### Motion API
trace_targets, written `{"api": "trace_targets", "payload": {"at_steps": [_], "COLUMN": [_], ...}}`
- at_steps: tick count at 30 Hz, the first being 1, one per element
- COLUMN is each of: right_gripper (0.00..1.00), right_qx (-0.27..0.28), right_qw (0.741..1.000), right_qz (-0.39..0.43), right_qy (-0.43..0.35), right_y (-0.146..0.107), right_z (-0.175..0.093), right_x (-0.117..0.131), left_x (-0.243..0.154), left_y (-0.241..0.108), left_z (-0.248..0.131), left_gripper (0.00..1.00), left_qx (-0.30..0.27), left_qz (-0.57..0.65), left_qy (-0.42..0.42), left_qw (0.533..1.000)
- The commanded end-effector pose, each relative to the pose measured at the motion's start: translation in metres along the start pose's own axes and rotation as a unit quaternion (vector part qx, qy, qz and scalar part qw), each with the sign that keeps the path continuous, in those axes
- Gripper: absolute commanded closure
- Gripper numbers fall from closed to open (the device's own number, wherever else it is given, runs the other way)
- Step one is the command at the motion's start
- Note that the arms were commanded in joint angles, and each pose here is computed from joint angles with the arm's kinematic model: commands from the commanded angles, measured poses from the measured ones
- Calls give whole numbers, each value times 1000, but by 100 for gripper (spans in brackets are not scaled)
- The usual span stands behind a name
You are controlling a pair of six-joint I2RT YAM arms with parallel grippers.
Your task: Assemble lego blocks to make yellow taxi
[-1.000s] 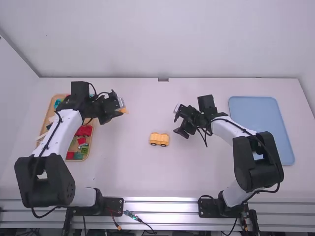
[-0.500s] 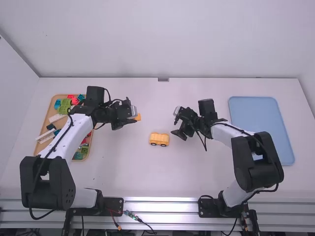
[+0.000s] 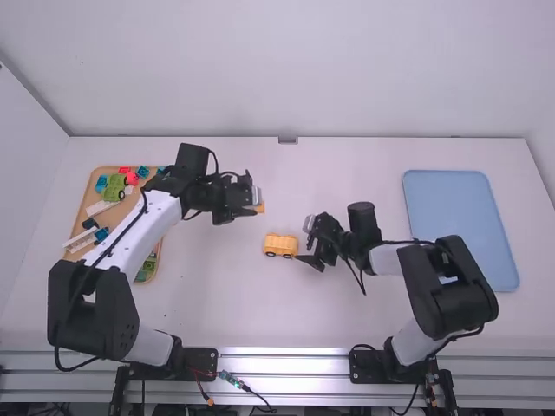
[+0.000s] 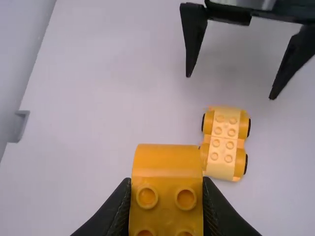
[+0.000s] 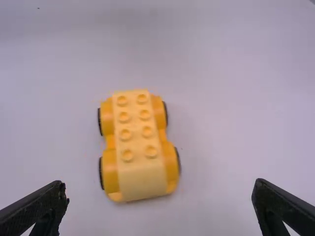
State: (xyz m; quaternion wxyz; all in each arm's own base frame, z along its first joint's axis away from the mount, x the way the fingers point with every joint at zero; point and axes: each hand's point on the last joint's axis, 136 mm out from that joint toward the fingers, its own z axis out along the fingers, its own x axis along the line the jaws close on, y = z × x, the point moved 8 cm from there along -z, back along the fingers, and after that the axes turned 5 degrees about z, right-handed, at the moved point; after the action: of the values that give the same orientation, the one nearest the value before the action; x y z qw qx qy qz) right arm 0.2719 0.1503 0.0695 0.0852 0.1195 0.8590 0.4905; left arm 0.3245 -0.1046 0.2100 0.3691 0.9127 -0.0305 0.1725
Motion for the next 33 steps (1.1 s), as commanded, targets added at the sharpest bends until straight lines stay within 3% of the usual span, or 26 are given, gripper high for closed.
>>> {"api": "trace_targets", "payload": {"at_steps": [1,12,33], "right_gripper": [1,1,2], "right_qx": [-1,-29,-54], "right_qw": [1000,999,993], "right_qz": [-15,-44,-19], "right_qy": [-1,10,104], "right_y": [1,2,-18], "right_z": [2,1,56], "right_x": [10,15,-11], "left_x": [-2,-27,-40], "left_y": [1,-10,-16], "left_z": [7,38,51], "left_gripper": [98,98,98], "left_qx": [-35,-31,-64], "left_qz": [-15,-29,-36], "left_qy": [-26,-105,-104], "left_qw": [999,994,992]}}
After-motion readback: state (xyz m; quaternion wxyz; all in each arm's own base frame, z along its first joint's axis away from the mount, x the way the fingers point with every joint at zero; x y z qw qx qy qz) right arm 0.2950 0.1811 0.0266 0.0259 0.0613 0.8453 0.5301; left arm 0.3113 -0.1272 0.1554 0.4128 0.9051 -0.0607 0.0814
